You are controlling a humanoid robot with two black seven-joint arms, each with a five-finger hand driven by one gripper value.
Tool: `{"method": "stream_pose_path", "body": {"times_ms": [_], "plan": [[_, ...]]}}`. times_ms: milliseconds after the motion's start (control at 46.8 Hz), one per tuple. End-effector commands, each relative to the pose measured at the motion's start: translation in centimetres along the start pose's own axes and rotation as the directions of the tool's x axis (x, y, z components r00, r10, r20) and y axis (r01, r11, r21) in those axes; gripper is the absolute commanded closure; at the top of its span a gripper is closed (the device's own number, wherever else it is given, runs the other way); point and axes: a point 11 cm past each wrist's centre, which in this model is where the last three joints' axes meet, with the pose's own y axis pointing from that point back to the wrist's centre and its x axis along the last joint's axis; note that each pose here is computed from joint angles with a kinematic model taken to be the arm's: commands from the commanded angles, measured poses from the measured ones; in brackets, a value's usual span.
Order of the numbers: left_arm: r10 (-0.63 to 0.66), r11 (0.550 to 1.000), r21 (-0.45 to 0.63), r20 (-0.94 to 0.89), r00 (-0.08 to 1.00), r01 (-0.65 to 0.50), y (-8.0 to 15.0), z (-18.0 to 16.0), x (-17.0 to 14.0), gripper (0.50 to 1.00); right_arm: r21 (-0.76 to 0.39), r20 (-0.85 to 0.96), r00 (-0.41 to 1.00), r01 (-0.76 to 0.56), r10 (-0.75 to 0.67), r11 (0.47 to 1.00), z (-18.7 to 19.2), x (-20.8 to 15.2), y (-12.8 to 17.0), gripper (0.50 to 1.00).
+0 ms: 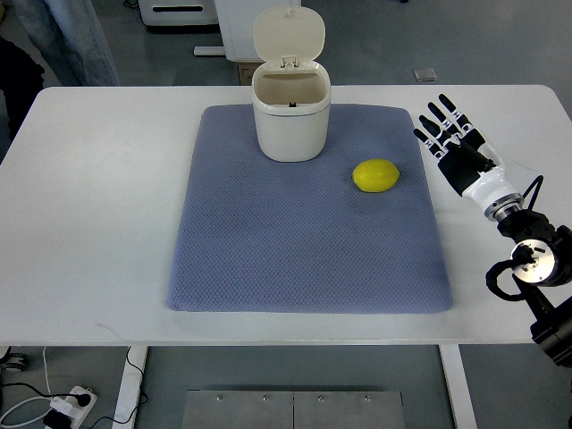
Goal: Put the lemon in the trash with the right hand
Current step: 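Move the right hand toward the yellow lemon on the mat, then close the right hand fingers around the yellow lemon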
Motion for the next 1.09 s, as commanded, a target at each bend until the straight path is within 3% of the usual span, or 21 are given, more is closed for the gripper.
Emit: {"method": "stream_pose_path", "body": {"times_ms": [0, 513, 1069], "plan": [[0.000, 1.000, 0.000, 0.000, 1.000, 0.000, 0.0, 0.0, 0.0, 0.500, 0.008, -0.047, 0.999, -0.001, 0.001, 1.000, -0.1, -0.5, -0.6, 0.502], [0.000, 1.000, 0.000, 0.000, 1.000, 0.000, 0.0, 0.0, 0.0, 0.500, -0.020, -0.264, 0.962, 0.073, -0.075, 0.997, 1.4, -2.1, -1.5, 0.502], [0.000, 1.000, 0.000, 0.000, 1.000, 0.000, 0.0, 0.0, 0.0, 0.500, -0.060, -0.438, 0.895, 0.063, -0.083, 0.996, 4.6, -2.7, -1.5, 0.502]]}}
